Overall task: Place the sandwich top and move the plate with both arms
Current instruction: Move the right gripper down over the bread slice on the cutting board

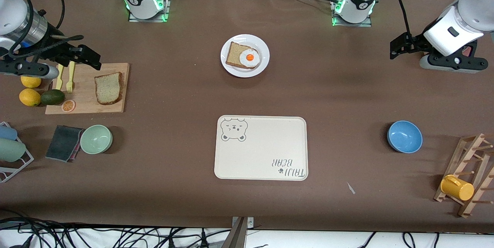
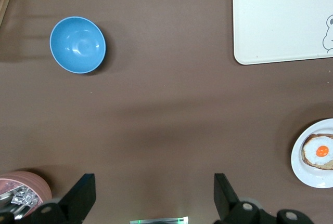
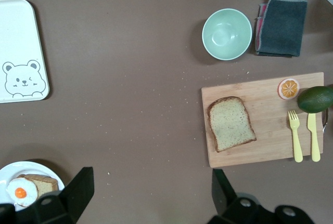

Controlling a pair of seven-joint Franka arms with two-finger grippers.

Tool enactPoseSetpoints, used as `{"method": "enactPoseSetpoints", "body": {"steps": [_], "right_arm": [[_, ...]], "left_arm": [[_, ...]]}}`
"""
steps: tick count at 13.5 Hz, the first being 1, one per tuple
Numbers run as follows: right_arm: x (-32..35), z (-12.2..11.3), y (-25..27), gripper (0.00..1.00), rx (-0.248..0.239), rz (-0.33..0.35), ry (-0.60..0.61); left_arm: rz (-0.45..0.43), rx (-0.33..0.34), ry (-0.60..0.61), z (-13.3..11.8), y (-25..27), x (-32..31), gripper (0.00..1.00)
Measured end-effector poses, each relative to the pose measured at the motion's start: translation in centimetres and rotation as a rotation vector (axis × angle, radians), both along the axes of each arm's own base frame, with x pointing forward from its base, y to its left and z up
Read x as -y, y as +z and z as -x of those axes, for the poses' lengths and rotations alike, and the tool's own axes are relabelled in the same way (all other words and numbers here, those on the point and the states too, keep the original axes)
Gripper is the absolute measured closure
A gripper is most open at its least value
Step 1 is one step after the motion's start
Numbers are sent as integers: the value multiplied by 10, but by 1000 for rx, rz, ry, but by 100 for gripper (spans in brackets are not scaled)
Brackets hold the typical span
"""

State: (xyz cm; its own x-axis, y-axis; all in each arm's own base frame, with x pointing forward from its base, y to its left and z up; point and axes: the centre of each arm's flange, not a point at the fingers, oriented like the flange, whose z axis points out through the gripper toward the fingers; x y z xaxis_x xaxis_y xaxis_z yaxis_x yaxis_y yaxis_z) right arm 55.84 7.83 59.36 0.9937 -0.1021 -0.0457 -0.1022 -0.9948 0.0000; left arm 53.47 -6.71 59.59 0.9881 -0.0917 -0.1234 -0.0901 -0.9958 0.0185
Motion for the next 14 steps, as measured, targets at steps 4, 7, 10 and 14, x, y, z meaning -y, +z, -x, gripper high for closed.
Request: {"method": "enactPoseSetpoints", "body": {"steps": [4,7,10,14], "right_arm": [[-12,-3,-4,0,7,-3,21],[-19,-2,-6,0,4,-3,34],[-19,-4,-10,0,-4,-2,33],[-21,-6,-15,0,-12,-2,37]], "left_arm": [[0,0,0,0,0,0,0],[0,0,0,0,0,0,0],[0,0,1,0,0,0,0],[0,0,1,0,0,0,0]]}}
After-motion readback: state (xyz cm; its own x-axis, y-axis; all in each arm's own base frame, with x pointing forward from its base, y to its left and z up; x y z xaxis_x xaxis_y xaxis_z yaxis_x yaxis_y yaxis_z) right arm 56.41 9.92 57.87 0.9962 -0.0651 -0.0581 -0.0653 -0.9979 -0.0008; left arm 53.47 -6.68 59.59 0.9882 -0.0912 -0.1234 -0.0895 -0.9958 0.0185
